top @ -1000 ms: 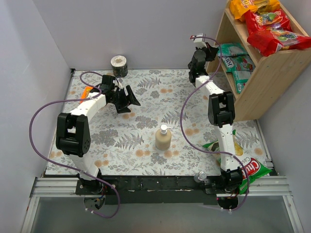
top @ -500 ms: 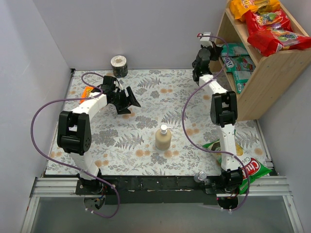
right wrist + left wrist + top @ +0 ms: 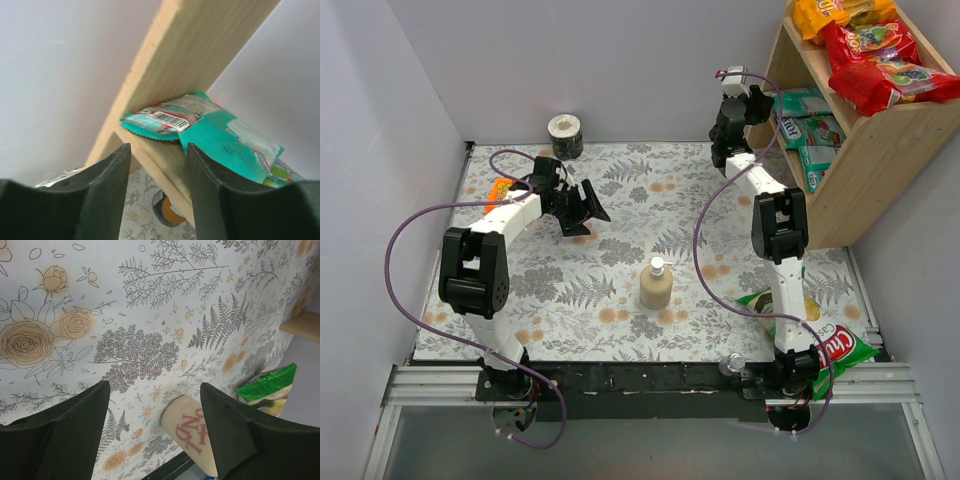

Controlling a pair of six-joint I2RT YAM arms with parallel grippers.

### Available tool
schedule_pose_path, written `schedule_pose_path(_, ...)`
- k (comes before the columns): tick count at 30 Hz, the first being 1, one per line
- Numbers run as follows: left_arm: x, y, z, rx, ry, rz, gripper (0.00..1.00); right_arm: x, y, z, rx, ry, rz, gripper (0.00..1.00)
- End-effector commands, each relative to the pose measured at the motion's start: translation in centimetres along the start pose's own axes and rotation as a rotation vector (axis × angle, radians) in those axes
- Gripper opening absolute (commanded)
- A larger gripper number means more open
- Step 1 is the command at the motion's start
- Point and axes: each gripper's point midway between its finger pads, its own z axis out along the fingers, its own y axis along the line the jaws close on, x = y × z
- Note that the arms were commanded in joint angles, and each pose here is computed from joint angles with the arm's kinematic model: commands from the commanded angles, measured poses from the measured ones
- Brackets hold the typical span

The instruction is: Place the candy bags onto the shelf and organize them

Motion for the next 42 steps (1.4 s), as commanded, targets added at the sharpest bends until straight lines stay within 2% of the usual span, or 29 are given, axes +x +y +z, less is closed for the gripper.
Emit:
schedule_pose_path(1,-0.9,-1.3,-0.5,0.024,-0.028,0.041,0.73,-7.4,-3.3,-1.7,0.023,-0.095,0.131,0.59)
schedule_pose_path(6,-1.1,-1.6,-1.0,0.026,-0.046,0.058,0.77,-8.7,-4.0,-2.6,0.039,-0.073,0.157,0.64)
schedule_pose_path(10,-1.5,-1.9,-1.5,0.031,-0.069,0.075,0.86,-10.6,-4.2,-4.4,-0.015,-0.093,0.177,0.68)
schedule_pose_path(12,-1.8,-2.2,-1.8,0.035,-0.088,0.093,0.97,-10.9,-3.0,-5.6,-0.081,-0.081,0.155,0.71)
schedule_pose_path(13,-2.2,-2.2,-2.0,0.025,-0.107,0.103,0.98,-11.9,-3.4,-6.2,-0.107,-0.087,0.172,0.72)
schedule_pose_path(14,-2.4,-2.2,-2.2,0.02,-0.119,0.111,0.98,-11.5,-1.7,-7.0,-0.194,-0.059,0.161,0.75)
schedule_pose_path(19,-3.9,-2.7,-4.2,-0.011,-0.225,0.161,0.98,-13.1,-0.2,-10.7,-0.465,0.015,0.248,0.87)
schedule_pose_path(23,-5.2,-3.8,-6.5,0.003,-0.348,0.218,0.98,-10.8,1.4,-15.3,-0.688,0.167,0.3,0.9)
schedule_pose_path(25,-5.7,-4.2,-8.0,-0.004,-0.417,0.236,0.98,-11.0,0.8,-17.4,-0.756,0.224,0.392,0.9)
schedule_pose_path(27,-6.7,-3.8,-9.1,-0.048,-0.489,0.221,0.98,-8.2,1.7,-20.1,-0.833,0.33,0.42,0.91)
schedule_pose_path(28,-6.8,-3.7,-9.4,-0.055,-0.505,0.212,0.98,-8.5,0.4,-20.8,-0.839,0.334,0.449,0.91)
schedule_pose_path(29,-7.0,-3.9,-10.1,-0.06,-0.533,0.211,0.98,-5.7,1.0,-22.3,-0.864,0.395,0.427,0.91)
schedule_pose_path(31,-7.4,-3.6,-10.9,-0.079,-0.576,0.203,0.98,-5.4,-0.7,-23.6,-0.868,0.421,0.481,0.91)
schedule_pose_path(32,-7.1,-3.6,-11.5,-0.081,-0.594,0.204,0.98,-2.9,-0.4,-25.1,-0.888,0.472,0.46,0.91)
schedule_pose_path(35,-7.0,-2.7,-12.1,-0.117,-0.629,0.194,0.98,-2.3,-2.8,-26.6,-0.882,0.478,0.492,0.91)
schedule_pose_path(36,-6.9,-2.7,-12.5,-0.118,-0.64,0.196,0.98,-0.3,-3.1,-27.3,-0.875,0.509,0.47,0.91)
schedule_pose_path(38,-6.6,-2.5,-12.8,-0.122,-0.644,0.192,0.98,-0.5,-5.0,-27.7,-0.847,0.484,0.493,0.91)
schedule_pose_path(39,-6.3,-2.5,-13.0,-0.117,-0.647,0.19,0.98,1.1,-5.3,-28.4,-0.841,0.504,0.475,0.91)
schedule_pose_path(42,-5.9,-2.6,-13.2,-0.103,-0.646,0.188,0.98,1.7,-7.7,-28.6,-0.784,0.481,0.513,0.91)
